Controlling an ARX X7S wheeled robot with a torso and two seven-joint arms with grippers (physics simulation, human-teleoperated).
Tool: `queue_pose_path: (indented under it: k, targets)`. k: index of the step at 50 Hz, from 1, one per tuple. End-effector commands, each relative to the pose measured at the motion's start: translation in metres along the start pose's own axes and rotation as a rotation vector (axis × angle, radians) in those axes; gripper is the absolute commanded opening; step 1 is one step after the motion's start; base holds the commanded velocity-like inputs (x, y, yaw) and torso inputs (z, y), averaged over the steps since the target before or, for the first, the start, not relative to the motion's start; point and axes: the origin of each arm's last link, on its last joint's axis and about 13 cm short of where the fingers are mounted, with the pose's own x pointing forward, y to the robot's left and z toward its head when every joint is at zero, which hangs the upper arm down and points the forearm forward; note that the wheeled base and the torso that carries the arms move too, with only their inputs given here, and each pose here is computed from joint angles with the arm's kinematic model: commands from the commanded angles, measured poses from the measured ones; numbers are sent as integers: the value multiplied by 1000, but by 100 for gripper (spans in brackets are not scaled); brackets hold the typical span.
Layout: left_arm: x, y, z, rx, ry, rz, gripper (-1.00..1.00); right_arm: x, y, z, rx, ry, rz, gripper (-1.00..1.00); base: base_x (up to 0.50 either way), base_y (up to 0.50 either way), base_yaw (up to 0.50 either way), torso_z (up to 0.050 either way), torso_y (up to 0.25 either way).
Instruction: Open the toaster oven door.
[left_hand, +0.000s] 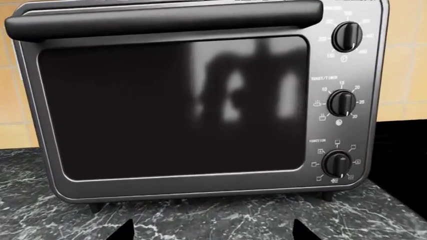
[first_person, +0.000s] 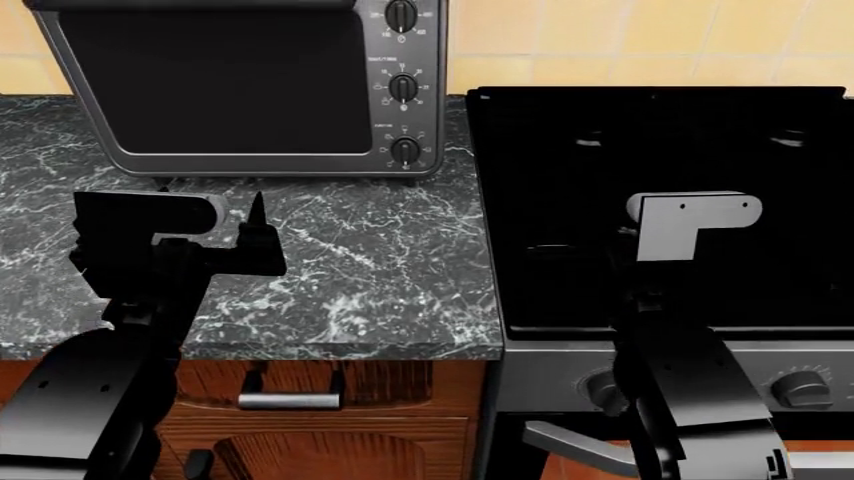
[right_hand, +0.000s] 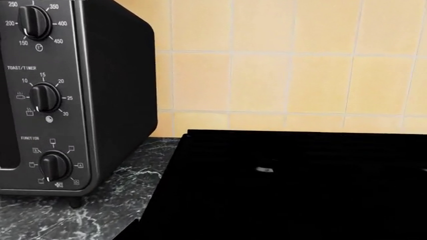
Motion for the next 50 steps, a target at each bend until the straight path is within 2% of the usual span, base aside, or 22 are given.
queue_pose_path:
  k: [1,18,23,28,36,40,45,50]
  targets:
    - [0,-1,1,7,2,-2,100,1,0,-1,5,2,4,100,312,0,0,0,0]
    - [-1,-1,-1,14,6,-8,100,0,1,-4,12,6,5,100,310,0,0,0,0]
    - [-2,0,1,60,7,-19,100,-1,1,-4,16,2,4,100,0,0,0,0,3]
    - [-6,8,14,252,7,-38,100,-1,2,-3,20,1,7,100,0,0,0,0,0]
    - [-10,35,63,729,14,-41,100,-1,6,-4,32,6,28,100,0,0,0,0,0]
    - [-10,46,91,909,1,-51,100,0,8,-2,38,2,39,100,0,0,0,0,0]
    - [-8,53,119,1081,-19,-73,100,0,8,1,41,-4,44,100,0,0,0,0,0]
    - [-7,59,132,1185,-4,-113,100,-1,9,2,46,-9,49,100,0,0,0,0,0]
